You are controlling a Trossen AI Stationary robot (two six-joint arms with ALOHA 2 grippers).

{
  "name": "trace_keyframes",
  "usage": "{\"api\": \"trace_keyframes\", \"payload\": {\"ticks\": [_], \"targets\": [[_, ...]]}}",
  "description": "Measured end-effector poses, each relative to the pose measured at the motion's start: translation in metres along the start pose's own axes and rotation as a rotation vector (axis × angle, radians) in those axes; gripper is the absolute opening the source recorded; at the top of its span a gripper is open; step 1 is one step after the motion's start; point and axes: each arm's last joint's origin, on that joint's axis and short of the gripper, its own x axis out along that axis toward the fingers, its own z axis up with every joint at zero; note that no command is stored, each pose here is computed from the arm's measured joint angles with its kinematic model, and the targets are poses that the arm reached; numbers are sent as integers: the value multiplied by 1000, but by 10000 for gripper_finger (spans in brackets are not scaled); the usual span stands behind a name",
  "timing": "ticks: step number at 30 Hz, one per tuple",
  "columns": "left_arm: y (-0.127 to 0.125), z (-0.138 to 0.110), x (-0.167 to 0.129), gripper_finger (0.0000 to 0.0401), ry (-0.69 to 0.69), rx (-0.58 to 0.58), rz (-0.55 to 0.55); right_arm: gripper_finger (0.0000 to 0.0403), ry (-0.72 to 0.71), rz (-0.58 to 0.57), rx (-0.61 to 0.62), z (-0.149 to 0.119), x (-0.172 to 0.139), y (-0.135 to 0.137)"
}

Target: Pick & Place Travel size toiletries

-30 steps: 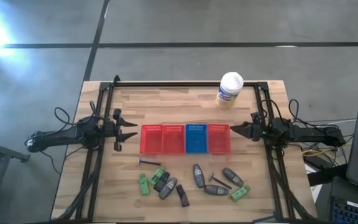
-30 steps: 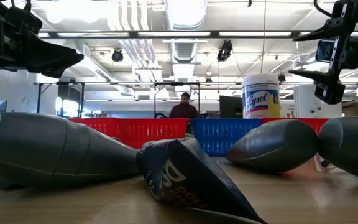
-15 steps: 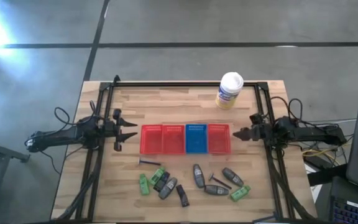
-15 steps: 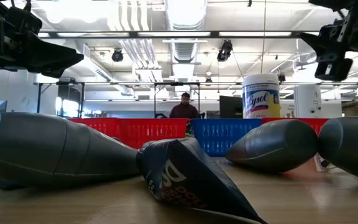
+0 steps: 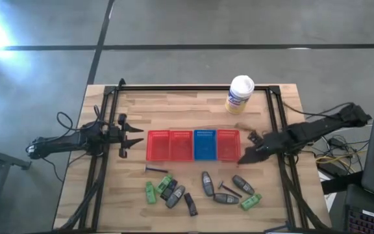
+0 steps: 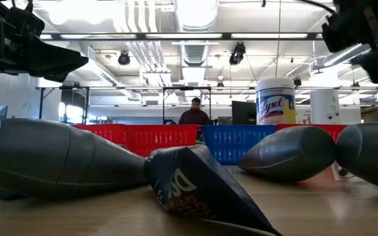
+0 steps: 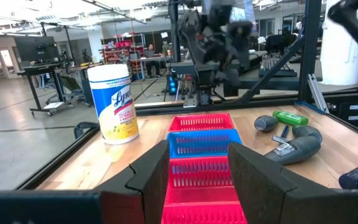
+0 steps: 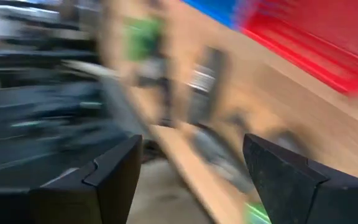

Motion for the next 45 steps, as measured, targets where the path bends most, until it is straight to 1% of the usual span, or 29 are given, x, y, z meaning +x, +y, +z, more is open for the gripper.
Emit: {"api": "trace_keyframes", "payload": {"ticks": [3, 6, 12, 15, 18, 21, 24, 27, 33, 39, 42, 45], "targets": [[0, 0, 0, 170, 0, 0, 0, 274, 43, -201, -2, -7, 14, 12], [0, 0, 0, 170, 0, 0, 0, 274, 71, -337, -39, -13, 31, 24], [0, 0, 0, 170, 0, 0, 0, 274, 112, -488, -112, -22, 70, 42], [0, 0, 0, 170, 0, 0, 0, 279, 189, -586, -150, -24, 89, 43], [0, 0, 0, 170, -1, 0, 0, 290, 268, -713, -197, -26, 102, 41], [0, 0, 0, 170, -1, 0, 0, 306, 312, -788, -265, -27, 111, 45], [0, 0, 0, 170, 0, 0, 0, 323, 343, -816, -322, -28, 118, 49], [0, 0, 0, 170, 0, 0, 0, 336, 364, -818, -355, -28, 124, 49], [0, 0, 0, 170, -1, 0, 0, 355, 402, -831, -347, -29, 128, 35], [0, 0, 0, 170, 0, 0, 0, 358, 376, -737, -354, -30, 134, 27], [0, 0, 0, 170, -1, 0, 0, 355, 370, -728, -362, -30, 139, 21], [0, 0, 0, 170, 0, 0, 0, 349, 354, -762, -382, -30, 144, 10]]}}
